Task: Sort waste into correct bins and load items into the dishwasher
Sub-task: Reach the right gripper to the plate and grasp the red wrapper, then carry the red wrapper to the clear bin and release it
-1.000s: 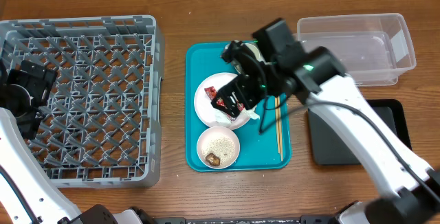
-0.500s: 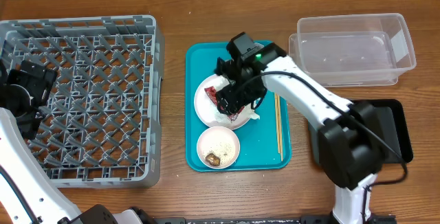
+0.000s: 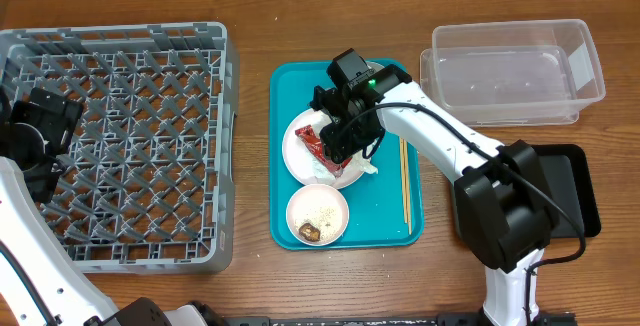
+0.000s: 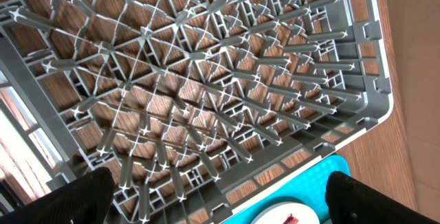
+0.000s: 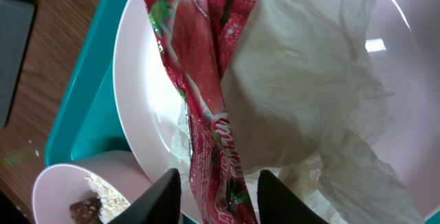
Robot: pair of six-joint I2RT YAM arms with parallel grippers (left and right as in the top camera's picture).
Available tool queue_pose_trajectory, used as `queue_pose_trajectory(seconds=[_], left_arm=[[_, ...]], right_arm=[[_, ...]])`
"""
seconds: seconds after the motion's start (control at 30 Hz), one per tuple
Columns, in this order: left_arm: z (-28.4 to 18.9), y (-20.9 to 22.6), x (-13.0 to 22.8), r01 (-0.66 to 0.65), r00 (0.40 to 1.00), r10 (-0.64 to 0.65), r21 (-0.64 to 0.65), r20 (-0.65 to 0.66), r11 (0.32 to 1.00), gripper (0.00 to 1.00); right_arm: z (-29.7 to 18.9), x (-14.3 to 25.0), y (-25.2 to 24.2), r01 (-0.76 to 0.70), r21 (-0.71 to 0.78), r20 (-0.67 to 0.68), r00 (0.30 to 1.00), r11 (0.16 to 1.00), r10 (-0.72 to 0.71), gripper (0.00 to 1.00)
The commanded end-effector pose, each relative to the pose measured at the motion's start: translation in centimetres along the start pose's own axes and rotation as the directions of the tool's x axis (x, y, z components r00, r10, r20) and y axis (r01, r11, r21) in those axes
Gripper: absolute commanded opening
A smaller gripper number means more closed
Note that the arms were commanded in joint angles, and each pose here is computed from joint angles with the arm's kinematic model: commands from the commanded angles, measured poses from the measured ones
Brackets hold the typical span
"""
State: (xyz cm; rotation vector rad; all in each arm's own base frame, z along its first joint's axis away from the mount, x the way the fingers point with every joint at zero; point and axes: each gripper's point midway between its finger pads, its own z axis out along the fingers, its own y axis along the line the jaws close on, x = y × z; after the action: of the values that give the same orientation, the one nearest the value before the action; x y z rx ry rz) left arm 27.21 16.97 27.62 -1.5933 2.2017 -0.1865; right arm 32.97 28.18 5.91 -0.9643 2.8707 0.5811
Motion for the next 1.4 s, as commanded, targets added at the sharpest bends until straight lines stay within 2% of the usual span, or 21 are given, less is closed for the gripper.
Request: queue_pose_trajectory(seconds=[0.0,0.1,0.13,0.37,0.5,0.6,0.67,0.77,0.87,0.93,1.03,1.17,1.3,1.37], left_arm=[[-0.5,-0.5,-0.3,0.011,1.000,-0.011,0.018,0.012,1.000,1.00],[-0.5,-0.5,-0.3,0.011,1.000,-0.011,0.018,0.012,1.000,1.00],[-0.5,-0.5,-0.3,0.011,1.000,-0.011,0.018,0.012,1.000,1.00],[-0.5,-0.5,-0.3,0.011,1.000,-0.011,0.018,0.012,1.000,1.00],[-0.5,-0.5,-0.3,0.010,1.000,-0.010,0.018,0.012,1.000,1.00],[-0.5,-0.5,-0.3,0.010,1.000,-0.010,0.018,0.012,1.000,1.00],[-0.5,-0.5,-0.3,0.011,1.000,-0.011,0.018,0.012,1.000,1.00],[-0.5,-0.5,-0.3,0.011,1.000,-0.011,0.018,0.012,1.000,1.00],[-0.5,-0.5,-0.3,0.011,1.000,-0.011,0.018,0.012,1.000,1.00],[-0.5,-0.5,-0.3,0.011,1.000,-0.011,0.018,0.012,1.000,1.00],[-0.5,-0.5,-0.3,0.011,1.000,-0.011,0.018,0.012,1.000,1.00],[-0.5,-0.5,-0.3,0.011,1.000,-0.011,0.018,0.012,1.000,1.00],[-0.5,-0.5,-0.3,0.010,1.000,-0.010,0.018,0.012,1.000,1.00],[-0.5,-0.5,-0.3,0.011,1.000,-0.011,0.018,0.012,1.000,1.00]], right_arm=[[-0.3,-0.5,0.2,0.008,0.003,0.014,1.000,1.000,-0.008,0.28],[0.0,-0.1,0.1,0.004,0.002,0.004,1.000,1.000,-0.004,0.06],[0.0,-0.1,0.1,-0.006,0.002,0.004,1.000,1.000,0.006,0.04],[-1.4,-1.3,1.9,-0.022,-0.076,0.046,0.999,0.997,0.026,0.04],[-6.0,-4.1,4.8,0.036,-0.209,0.171,0.985,0.977,0.000,0.04],[-10.5,-6.0,5.9,0.081,-0.252,0.277,0.961,0.964,-0.008,0.04],[-13.4,-7.1,5.0,0.029,-0.237,0.333,0.941,0.971,0.054,0.04],[-17.5,-8.1,0.7,-0.182,-0.196,0.410,0.877,0.964,0.249,0.04],[-20.6,-7.6,-5.2,-0.424,-0.205,0.457,0.755,0.882,0.470,0.04],[-22.3,-6.2,-10.1,-0.612,-0.270,0.449,0.603,0.743,0.660,0.04],[-23.6,-3.8,-15.3,-0.772,-0.349,0.407,0.386,0.532,0.828,0.04],[-24.1,-0.3,-20.6,-0.878,-0.386,0.374,0.132,0.283,0.918,0.04],[-23.2,2.8,-23.9,-0.926,-0.374,0.367,-0.109,0.039,0.924,0.04],[-22.7,3.3,-24.5,-0.924,-0.381,0.361,-0.176,-0.028,0.916,0.04]])
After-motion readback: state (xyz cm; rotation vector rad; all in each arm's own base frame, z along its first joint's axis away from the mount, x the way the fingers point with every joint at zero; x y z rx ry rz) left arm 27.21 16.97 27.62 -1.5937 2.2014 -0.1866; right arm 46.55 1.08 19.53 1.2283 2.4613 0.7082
